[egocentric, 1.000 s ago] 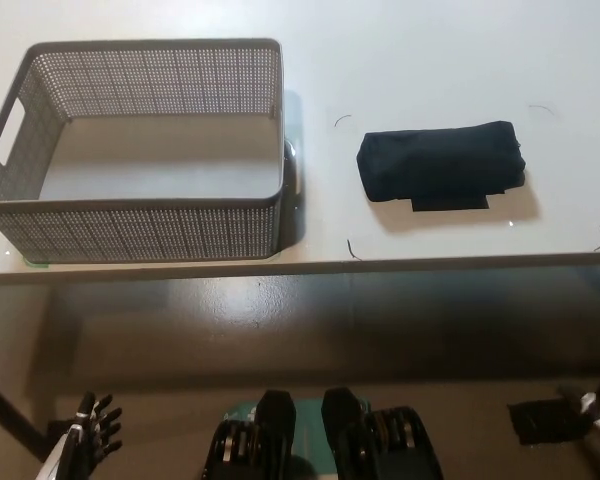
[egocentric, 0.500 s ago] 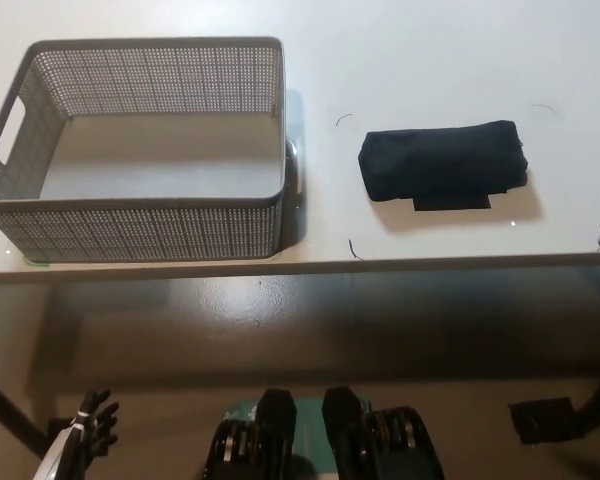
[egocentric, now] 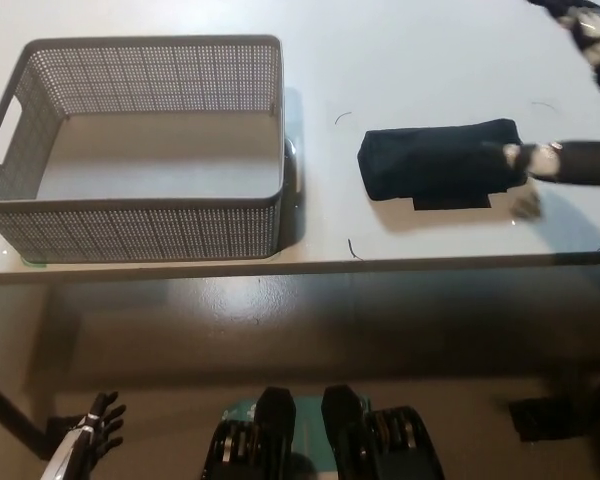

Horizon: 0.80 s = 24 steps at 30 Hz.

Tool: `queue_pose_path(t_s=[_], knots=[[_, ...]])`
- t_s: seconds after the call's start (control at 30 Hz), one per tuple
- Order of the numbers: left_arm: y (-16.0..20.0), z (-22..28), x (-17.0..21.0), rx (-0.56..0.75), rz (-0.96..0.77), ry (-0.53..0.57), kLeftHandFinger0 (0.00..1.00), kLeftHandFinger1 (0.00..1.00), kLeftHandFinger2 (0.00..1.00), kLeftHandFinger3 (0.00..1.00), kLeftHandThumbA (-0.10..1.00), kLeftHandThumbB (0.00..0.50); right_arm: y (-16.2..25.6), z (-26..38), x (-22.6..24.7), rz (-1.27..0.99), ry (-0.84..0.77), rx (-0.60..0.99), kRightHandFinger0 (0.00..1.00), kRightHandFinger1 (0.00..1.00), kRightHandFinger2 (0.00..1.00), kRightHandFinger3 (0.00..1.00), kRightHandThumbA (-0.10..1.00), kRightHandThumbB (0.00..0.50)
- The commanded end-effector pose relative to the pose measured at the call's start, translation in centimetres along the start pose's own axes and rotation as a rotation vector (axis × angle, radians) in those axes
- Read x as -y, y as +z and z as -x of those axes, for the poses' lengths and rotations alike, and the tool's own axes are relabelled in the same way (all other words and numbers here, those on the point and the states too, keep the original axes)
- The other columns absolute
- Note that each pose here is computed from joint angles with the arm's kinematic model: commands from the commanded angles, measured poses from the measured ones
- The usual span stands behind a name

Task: Use the right hand to pick up the pencil case on the right hand side and put it into a grey container on the left side

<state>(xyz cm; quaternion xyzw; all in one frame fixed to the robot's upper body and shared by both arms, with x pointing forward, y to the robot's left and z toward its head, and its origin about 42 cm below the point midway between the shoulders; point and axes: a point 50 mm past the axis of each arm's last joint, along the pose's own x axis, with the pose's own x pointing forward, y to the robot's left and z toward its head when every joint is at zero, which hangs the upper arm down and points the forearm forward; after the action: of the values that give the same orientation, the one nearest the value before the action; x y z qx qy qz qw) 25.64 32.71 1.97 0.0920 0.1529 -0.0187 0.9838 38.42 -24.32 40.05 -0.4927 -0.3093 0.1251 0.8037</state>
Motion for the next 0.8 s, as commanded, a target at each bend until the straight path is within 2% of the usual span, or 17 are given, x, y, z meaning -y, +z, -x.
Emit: queue_pose_path(t_s=[0.0, 0.03, 0.1, 0.3, 0.4, 0.43, 0.53, 0.77], knots=[[1.2, 0.0, -0.8, 0.076, -0.087, 0.007, 1.00, 1.00, 1.00, 1.00, 1.00, 0.200, 0.3, -4.5, 2.8, 0.224, 0.099, -0.081, 1.00, 1.00, 1.00, 1.00, 0.87, 0.500], [1.2, 0.0, -0.8, 0.079, -0.091, 0.004, 1.00, 1.00, 1.00, 1.00, 1.00, 0.216, -0.1, -5.5, 2.5, 0.242, 0.114, -0.077, 1.00, 1.00, 1.00, 1.00, 0.85, 0.500], [1.2, -0.1, -0.9, 0.083, -0.099, 0.002, 1.00, 1.00, 1.00, 1.00, 1.00, 0.207, -0.5, -7.2, 2.3, 0.274, 0.145, -0.090, 1.00, 1.00, 1.00, 1.00, 0.81, 0.500], [1.5, -0.2, -0.7, 0.096, -0.106, -0.006, 1.00, 1.00, 1.00, 1.00, 1.00, 0.184, -2.6, -10.7, 2.0, 0.416, 0.213, -0.154, 1.00, 1.00, 1.00, 1.00, 0.85, 0.500], [1.5, -0.3, -0.6, 0.097, -0.115, -0.010, 1.00, 1.00, 1.00, 1.00, 1.00, 0.189, -3.9, -12.2, 1.9, 0.477, 0.244, -0.205, 1.00, 1.00, 1.00, 1.00, 0.87, 0.500], [1.5, -0.3, -0.6, 0.097, -0.118, -0.012, 1.00, 1.00, 1.00, 1.00, 1.00, 0.205, -4.3, -12.6, 2.0, 0.486, 0.255, -0.222, 1.00, 1.00, 1.00, 1.00, 0.88, 0.500], [1.6, -0.3, -0.4, 0.110, -0.124, -0.019, 1.00, 1.00, 1.00, 1.00, 1.00, 0.187, -5.8, -13.4, 2.1, 0.518, 0.278, -0.260, 1.00, 1.00, 1.00, 1.00, 0.83, 0.500], [1.8, -0.4, -0.4, 0.118, -0.138, -0.029, 1.00, 1.00, 1.00, 1.00, 1.00, 0.220, -8.2, -14.9, 1.7, 0.580, 0.326, -0.305, 1.00, 1.00, 1.00, 1.00, 0.88, 0.500]])
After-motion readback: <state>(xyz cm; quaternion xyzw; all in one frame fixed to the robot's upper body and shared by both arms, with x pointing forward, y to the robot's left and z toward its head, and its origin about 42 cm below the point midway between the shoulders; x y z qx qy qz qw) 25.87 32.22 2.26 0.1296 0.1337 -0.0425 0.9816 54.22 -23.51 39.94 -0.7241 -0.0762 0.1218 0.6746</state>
